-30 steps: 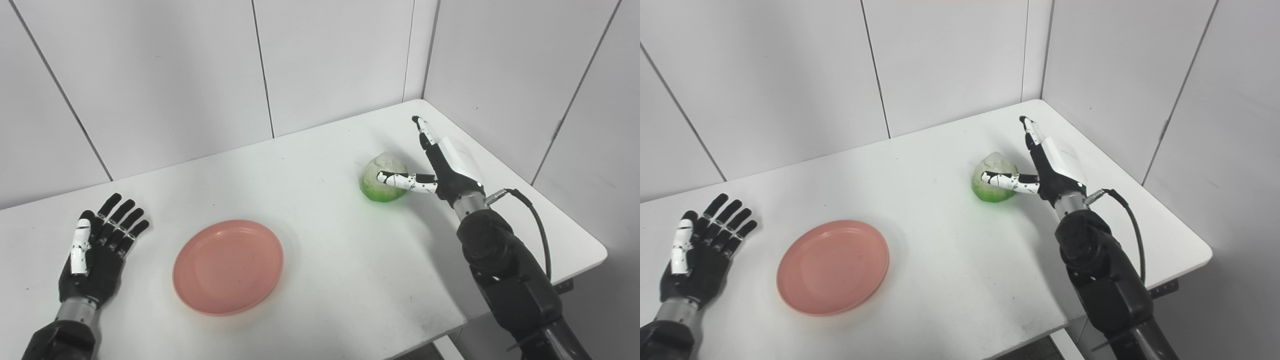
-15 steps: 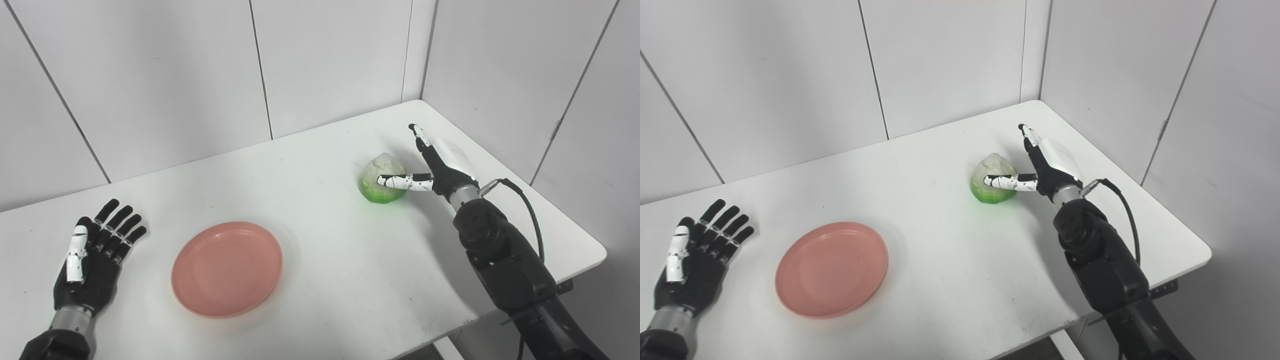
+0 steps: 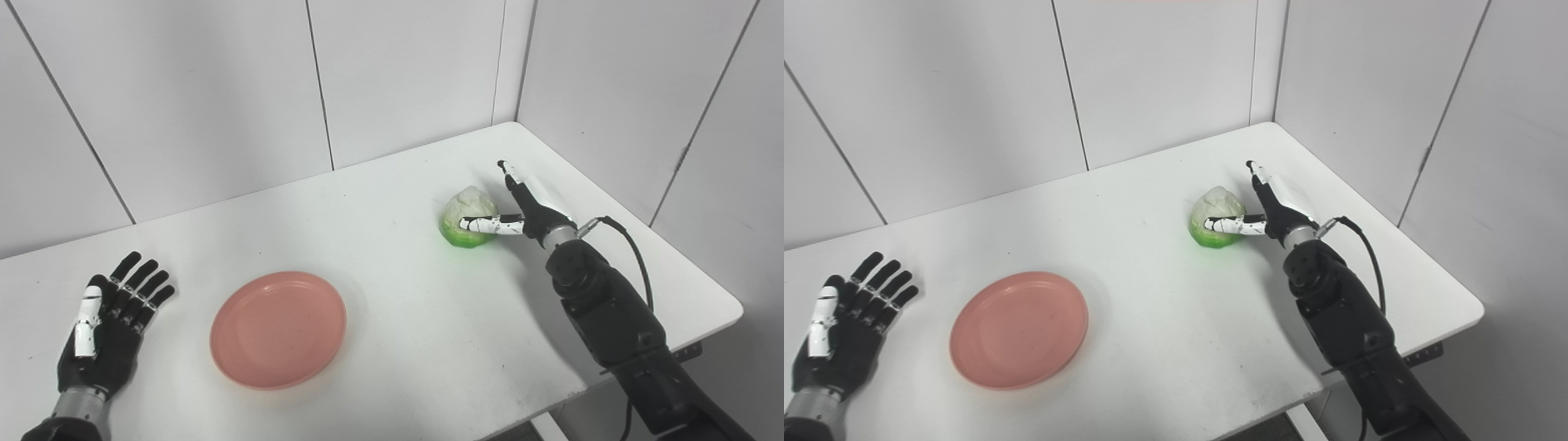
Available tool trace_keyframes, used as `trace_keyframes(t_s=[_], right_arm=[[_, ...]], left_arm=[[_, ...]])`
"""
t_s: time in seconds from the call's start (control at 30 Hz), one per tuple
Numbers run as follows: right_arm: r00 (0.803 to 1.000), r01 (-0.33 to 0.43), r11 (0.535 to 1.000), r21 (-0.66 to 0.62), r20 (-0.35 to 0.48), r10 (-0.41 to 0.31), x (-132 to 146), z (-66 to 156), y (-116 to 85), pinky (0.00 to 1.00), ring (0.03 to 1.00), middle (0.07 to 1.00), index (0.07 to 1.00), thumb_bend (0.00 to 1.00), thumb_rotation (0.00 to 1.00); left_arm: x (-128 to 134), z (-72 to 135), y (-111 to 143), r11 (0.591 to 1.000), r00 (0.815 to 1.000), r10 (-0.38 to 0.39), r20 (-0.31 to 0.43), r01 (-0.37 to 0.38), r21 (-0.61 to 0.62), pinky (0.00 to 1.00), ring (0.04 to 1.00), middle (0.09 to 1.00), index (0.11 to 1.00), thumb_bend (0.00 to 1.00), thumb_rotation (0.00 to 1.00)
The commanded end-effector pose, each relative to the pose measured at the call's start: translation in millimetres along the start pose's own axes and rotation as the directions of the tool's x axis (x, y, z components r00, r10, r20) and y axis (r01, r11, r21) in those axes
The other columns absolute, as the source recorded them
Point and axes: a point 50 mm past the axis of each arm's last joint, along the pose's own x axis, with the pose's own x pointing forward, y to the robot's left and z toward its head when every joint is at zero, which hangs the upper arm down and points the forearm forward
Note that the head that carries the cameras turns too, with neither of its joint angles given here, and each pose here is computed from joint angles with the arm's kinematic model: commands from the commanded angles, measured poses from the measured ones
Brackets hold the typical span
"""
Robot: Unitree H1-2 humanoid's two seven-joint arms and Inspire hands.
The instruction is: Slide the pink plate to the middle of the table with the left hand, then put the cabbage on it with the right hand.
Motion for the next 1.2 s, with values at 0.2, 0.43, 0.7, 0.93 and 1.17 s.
trace_keyframes(t_s=[0.2, 0.43, 0.7, 0.93, 1.17], right_arm=[[0.994, 0.027, 0.999, -0.046, 0.105, -0.022, 20, 33, -14, 0.87, 0.976, 1.000, 1.000, 1.00, 0.60], [0.989, -0.001, 0.997, -0.081, 0.147, 0.013, 23, 39, -9, 0.87, 0.973, 1.000, 1.000, 1.00, 0.63], [0.984, -0.021, 0.997, -0.079, 0.174, 0.034, 25, 49, -2, 0.85, 0.958, 1.000, 1.000, 1.00, 0.60], [0.987, -0.045, 0.994, -0.099, 0.148, 0.059, 32, 47, 1, 0.85, 0.953, 0.989, 1.000, 1.00, 0.59], [0.994, -0.057, 0.996, -0.068, 0.085, 0.063, 33, 44, 2, 0.81, 0.883, 0.907, 0.936, 1.00, 0.38]], left_arm=[[-43, -57, 15, 0.994, 0.985, 0.077, -0.156, -0.088, -0.061, 0.78, 0.799, 0.805, 0.801, 0.47, 0.81], [-44, -54, 10, 0.995, 0.986, 0.070, -0.152, -0.080, -0.062, 0.78, 0.806, 0.812, 0.805, 0.47, 0.80], [-44, -55, 11, 0.996, 0.986, 0.060, -0.154, -0.070, -0.058, 0.80, 0.817, 0.822, 0.811, 0.46, 0.83], [-44, -56, 9, 0.996, 0.986, 0.063, -0.156, -0.072, -0.050, 0.80, 0.816, 0.822, 0.812, 0.47, 0.82], [-44, -56, 9, 0.996, 0.986, 0.047, -0.159, -0.058, -0.064, 0.81, 0.826, 0.834, 0.827, 0.47, 0.83]])
